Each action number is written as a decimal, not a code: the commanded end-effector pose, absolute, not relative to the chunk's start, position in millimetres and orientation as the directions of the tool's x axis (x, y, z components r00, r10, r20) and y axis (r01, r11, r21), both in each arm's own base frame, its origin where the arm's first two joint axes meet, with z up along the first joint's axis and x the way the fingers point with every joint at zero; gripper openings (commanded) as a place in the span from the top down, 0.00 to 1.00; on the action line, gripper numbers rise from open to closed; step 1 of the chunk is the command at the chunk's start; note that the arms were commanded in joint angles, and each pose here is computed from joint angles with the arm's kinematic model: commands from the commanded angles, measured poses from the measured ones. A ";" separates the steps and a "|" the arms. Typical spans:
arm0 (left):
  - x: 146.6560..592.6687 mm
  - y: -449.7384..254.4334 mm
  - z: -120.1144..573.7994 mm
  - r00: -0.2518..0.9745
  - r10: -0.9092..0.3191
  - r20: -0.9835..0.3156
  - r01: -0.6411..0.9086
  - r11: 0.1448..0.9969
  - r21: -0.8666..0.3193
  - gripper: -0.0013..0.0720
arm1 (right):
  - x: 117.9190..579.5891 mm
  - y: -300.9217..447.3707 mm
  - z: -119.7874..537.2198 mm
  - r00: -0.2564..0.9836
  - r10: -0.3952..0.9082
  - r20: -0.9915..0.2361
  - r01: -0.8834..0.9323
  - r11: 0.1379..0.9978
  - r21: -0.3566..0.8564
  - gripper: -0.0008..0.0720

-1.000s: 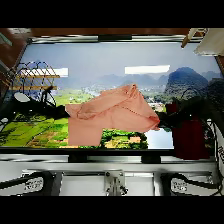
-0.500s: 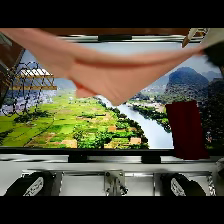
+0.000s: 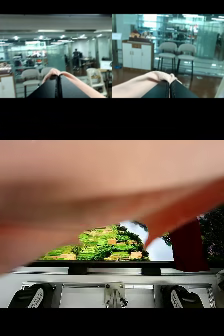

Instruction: Fold the shirts.

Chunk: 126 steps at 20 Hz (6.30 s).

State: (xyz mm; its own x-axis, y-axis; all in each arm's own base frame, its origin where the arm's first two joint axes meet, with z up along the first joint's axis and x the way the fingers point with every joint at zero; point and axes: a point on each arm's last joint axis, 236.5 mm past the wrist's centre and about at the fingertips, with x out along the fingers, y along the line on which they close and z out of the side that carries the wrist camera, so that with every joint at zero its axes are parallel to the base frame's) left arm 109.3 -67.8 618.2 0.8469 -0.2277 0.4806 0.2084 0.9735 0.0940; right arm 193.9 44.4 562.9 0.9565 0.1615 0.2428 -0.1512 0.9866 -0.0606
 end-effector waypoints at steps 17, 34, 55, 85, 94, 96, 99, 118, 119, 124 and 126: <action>408.4 -7.5 218.6 0.874 -0.165 -0.457 0.031 0.958 -0.287 0.95 | 467.6 8.3 168.0 0.794 0.259 -0.550 0.064 0.864 0.499 0.88; 571.3 -26.3 14.3 0.843 -0.114 -0.525 -0.094 0.931 -0.352 0.95 | 591.2 24.1 0.2 0.840 0.098 -0.533 0.111 0.932 0.346 0.88; 459.4 -40.2 -40.4 0.404 -0.359 -0.841 -0.048 0.910 -0.412 0.95 | 538.1 19.7 -42.3 0.632 0.203 -0.748 0.154 0.913 0.378 0.88; 411.8 -37.7 -65.2 0.173 -0.366 -0.915 -0.032 0.926 -0.376 0.95 | 474.9 17.4 -91.9 0.351 0.218 -0.911 0.224 0.925 0.308 0.88; 409.3 -32.9 -73.2 0.166 -0.364 -0.917 -0.106 0.917 -0.383 0.36 | 474.4 15.2 -85.4 0.350 0.218 -0.911 0.204 0.931 0.302 0.33; 418.2 -19.7 -48.3 0.205 -0.363 -0.909 -0.120 0.913 -0.391 0.16 | 467.2 2.8 -64.0 0.339 0.198 -0.920 0.158 0.952 0.263 0.33; 415.9 0.0 3.4 0.259 -0.360 -0.897 -0.112 0.911 -0.398 0.18 | 441.7 -38.3 -19.6 0.332 0.113 -0.936 0.127 0.978 0.163 0.33; 205.7 -67.8 -100.7 0.075 -0.519 -0.851 -0.253 0.816 -0.520 0.34 | 361.3 -67.2 -28.3 0.153 0.285 -0.946 0.227 0.922 0.315 0.33; 207.6 -69.8 -102.1 0.077 -0.516 -0.853 -0.244 0.820 -0.518 0.34 | 361.4 -67.3 -28.3 0.153 0.285 -0.946 0.227 0.922 0.314 0.33; 206.1 -85.5 -103.6 0.055 -0.516 -0.855 -0.190 0.835 -0.516 0.36 | 361.1 -67.1 -28.4 0.152 0.286 -0.946 0.232 0.920 0.315 0.33; 210.9 -85.9 -104.5 0.073 -0.507 -0.859 -0.202 0.836 -0.511 0.48 | 361.0 -67.1 -28.4 0.152 0.286 -0.946 0.238 0.918 0.316 0.33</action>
